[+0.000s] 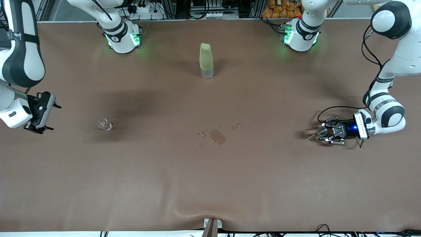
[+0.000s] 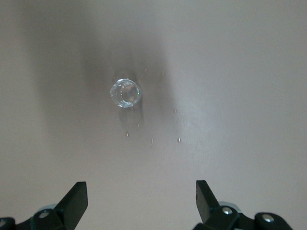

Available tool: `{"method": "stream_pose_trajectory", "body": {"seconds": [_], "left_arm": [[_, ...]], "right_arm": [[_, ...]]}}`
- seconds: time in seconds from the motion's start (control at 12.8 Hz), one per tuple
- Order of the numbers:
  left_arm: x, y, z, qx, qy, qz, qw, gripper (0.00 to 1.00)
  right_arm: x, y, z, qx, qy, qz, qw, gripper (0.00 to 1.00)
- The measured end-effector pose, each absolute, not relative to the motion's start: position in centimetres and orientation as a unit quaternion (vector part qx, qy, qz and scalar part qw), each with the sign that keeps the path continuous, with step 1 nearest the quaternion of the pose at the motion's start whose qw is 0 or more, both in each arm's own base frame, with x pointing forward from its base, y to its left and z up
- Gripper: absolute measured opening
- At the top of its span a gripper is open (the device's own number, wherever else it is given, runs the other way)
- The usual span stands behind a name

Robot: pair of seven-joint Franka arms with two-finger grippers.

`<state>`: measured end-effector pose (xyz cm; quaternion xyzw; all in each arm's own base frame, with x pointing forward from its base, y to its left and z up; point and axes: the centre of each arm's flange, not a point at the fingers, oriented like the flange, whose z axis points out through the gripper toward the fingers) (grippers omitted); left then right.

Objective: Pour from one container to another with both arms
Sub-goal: 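Close the right gripper around the clear glass beaker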

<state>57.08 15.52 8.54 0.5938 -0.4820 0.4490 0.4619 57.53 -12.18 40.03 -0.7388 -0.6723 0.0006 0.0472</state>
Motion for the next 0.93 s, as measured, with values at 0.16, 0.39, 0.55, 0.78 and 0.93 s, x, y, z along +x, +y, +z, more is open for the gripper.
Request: {"method": "stream_pose_trajectory", "body": {"seconds": [0.16, 0.39, 0.55, 0.78, 0.93], "left_arm": [[57.1, 15.5, 8.5, 0.594, -0.481, 0.45, 0.462, 0.53], [57.1, 15.4, 8.3, 0.594, -0.48, 0.45, 0.464, 0.53], [57.1, 15.3, 8.3, 0.593, -0.479, 0.45, 0.464, 0.53], [57.1, 15.2, 8.2, 0.593, -0.478, 0.451, 0.465, 0.52], [56.9, 15.1, 7.7, 0.593, -0.476, 0.451, 0.468, 0.51]], "right_arm": [[57.1, -14.8, 36.5, -0.708, -0.699, -0.042, 0.09, 1.0], [56.3, -18.5, 30.9, -0.685, -0.711, -0.088, 0.134, 1.0], [56.0, -19.5, 28.3, -0.673, -0.712, -0.126, 0.153, 1.0], [55.5, -20.7, 24.9, -0.656, -0.712, -0.188, 0.166, 1.0], [55.0, -20.9, 22.7, -0.648, -0.704, -0.225, 0.183, 1.0]]}}
